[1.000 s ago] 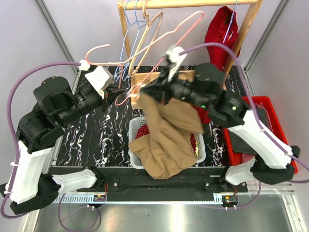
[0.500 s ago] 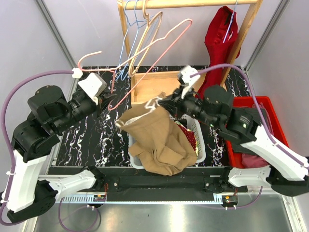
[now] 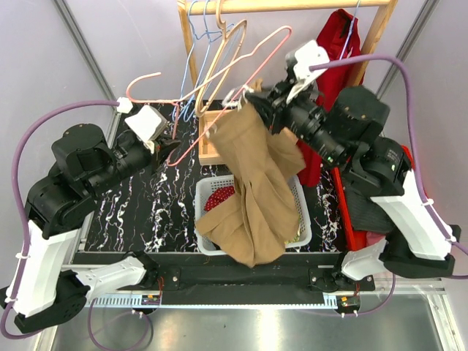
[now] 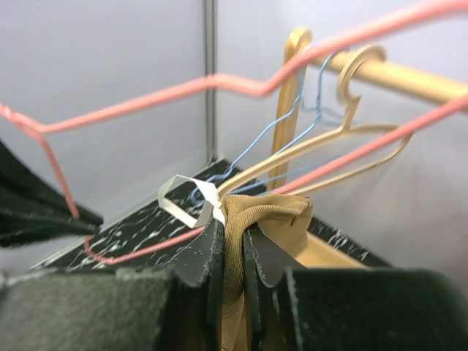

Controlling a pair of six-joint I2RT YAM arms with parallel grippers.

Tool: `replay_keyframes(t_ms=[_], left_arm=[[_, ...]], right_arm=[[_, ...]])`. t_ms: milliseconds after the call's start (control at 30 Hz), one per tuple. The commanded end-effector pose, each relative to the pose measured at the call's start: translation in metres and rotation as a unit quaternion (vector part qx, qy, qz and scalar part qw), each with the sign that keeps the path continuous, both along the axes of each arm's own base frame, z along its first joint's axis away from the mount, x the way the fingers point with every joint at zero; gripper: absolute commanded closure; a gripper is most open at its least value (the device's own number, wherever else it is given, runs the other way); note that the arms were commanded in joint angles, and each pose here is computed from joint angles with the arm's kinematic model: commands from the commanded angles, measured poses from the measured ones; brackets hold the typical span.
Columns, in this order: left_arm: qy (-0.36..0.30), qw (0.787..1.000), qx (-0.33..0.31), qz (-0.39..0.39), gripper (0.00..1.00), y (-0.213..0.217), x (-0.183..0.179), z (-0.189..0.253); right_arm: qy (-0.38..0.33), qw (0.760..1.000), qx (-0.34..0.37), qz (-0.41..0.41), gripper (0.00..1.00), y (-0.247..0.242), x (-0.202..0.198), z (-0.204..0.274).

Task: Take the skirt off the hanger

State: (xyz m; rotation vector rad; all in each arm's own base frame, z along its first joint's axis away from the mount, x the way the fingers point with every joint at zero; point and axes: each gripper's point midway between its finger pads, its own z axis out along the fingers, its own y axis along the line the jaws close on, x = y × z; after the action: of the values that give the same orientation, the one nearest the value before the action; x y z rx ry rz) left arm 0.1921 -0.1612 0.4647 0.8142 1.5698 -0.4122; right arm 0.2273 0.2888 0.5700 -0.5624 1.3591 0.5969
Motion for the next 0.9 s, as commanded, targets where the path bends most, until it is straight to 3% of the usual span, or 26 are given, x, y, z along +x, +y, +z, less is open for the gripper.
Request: replay_keyframes(t_ms=[0, 267, 533, 733, 867], left_arm=[[-0.039, 0.998, -0.040, -0.003, 1.00, 0.001, -0.004, 0.031], [-0.042, 0.998, -0.042, -0.007, 1.00, -0.001, -0.004, 0.033], [-0.041, 0.998, -0.042, -0.010, 1.00, -0.001, -0.005, 0.033], [-0.040, 0.998, -0.041, -0.011, 1.00, -0.002, -0.004, 0.032], [-0.042, 0.998, -0.043, -0.010, 1.00, -0.001, -0.005, 0.034]], right_arm=[[-0.082, 0.996, 0.022, -0.037, 1.00, -0.017, 0.005, 0.055], [-0.052, 0.998, 0.044, -0.004, 1.00, -0.013, 0.002, 0.042], [0.074, 0.992, 0.069, 0.072, 1.00, 0.014, -0.017, -0.034], [0.134, 0.982, 0.086, 0.104, 1.00, 0.003, -0.042, -0.075], [0.191, 0.974, 0.078, 0.089, 1.00, -0.017, -0.055, -0.129]])
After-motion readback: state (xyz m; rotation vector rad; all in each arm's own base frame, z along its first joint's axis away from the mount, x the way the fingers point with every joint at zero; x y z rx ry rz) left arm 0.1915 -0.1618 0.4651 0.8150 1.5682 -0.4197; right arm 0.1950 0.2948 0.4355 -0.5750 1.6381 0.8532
